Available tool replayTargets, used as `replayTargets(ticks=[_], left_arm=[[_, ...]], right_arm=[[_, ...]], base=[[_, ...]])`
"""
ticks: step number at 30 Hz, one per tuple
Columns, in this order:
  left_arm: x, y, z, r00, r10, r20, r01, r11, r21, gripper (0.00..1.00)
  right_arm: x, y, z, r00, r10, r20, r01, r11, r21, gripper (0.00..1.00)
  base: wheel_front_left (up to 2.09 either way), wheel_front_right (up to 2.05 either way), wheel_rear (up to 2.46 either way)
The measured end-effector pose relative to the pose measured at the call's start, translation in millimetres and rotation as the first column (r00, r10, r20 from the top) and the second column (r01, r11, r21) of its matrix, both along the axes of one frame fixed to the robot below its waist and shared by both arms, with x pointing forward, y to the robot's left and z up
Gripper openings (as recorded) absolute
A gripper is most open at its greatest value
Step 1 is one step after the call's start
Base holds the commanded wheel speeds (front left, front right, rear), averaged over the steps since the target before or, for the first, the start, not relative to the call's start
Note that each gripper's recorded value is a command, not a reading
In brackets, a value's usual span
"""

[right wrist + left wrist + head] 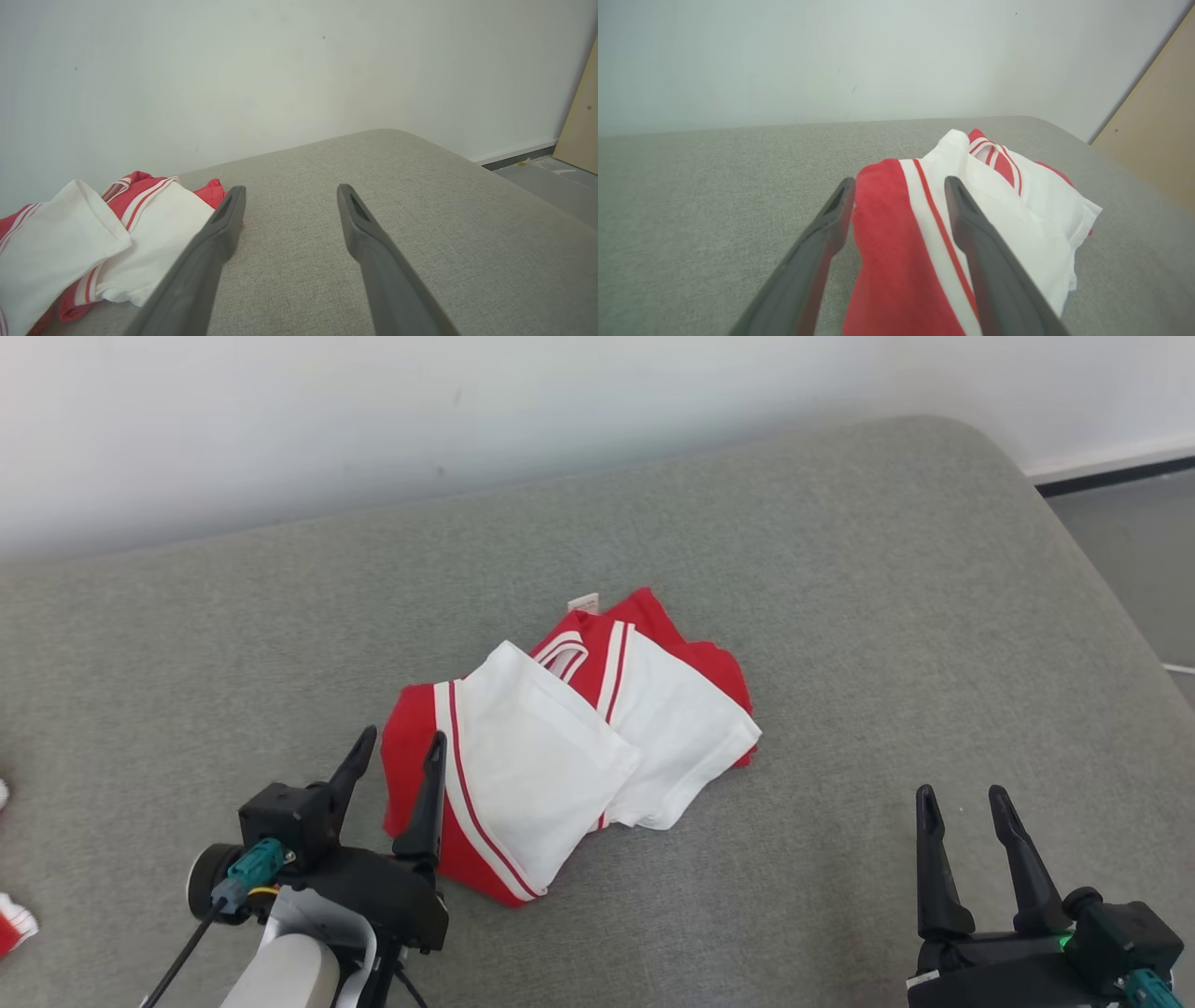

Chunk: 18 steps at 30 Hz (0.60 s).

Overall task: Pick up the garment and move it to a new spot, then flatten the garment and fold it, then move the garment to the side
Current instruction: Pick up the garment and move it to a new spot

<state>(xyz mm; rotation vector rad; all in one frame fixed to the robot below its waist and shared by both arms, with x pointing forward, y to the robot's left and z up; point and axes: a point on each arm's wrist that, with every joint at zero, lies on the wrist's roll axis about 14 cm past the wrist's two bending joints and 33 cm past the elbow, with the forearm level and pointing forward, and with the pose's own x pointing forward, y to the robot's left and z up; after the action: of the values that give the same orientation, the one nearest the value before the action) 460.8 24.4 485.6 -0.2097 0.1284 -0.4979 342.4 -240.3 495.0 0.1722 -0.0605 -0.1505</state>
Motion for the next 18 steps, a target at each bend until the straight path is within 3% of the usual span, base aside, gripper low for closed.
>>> replayTargets(ticks=[6, 10, 18], left_arm=[[-1, 21, 43, 0.987, 0.049, 0.151, -0.049, 0.999, -0.002, 1.00], [-4, 53, 69, 0.965, 0.131, 0.227, -0.128, 0.991, -0.029, 1.00], [-32, 124, 87, 0.902, 0.282, 0.328, -0.303, 0.953, 0.015, 1.00]], right_arm=[[2, 14, 4, 0.999, 0.045, 0.016, -0.045, 0.999, -0.001, 1.00], [5, 25, 11, 0.996, 0.081, 0.042, -0.081, 0.997, -0.007, 1.00], [6, 42, 19, 0.988, 0.137, 0.068, -0.136, 0.991, -0.010, 1.00]], base=[[0.00, 0.00, 0.00], [0.00, 0.00, 0.00], [0.00, 0.00, 0.00]])
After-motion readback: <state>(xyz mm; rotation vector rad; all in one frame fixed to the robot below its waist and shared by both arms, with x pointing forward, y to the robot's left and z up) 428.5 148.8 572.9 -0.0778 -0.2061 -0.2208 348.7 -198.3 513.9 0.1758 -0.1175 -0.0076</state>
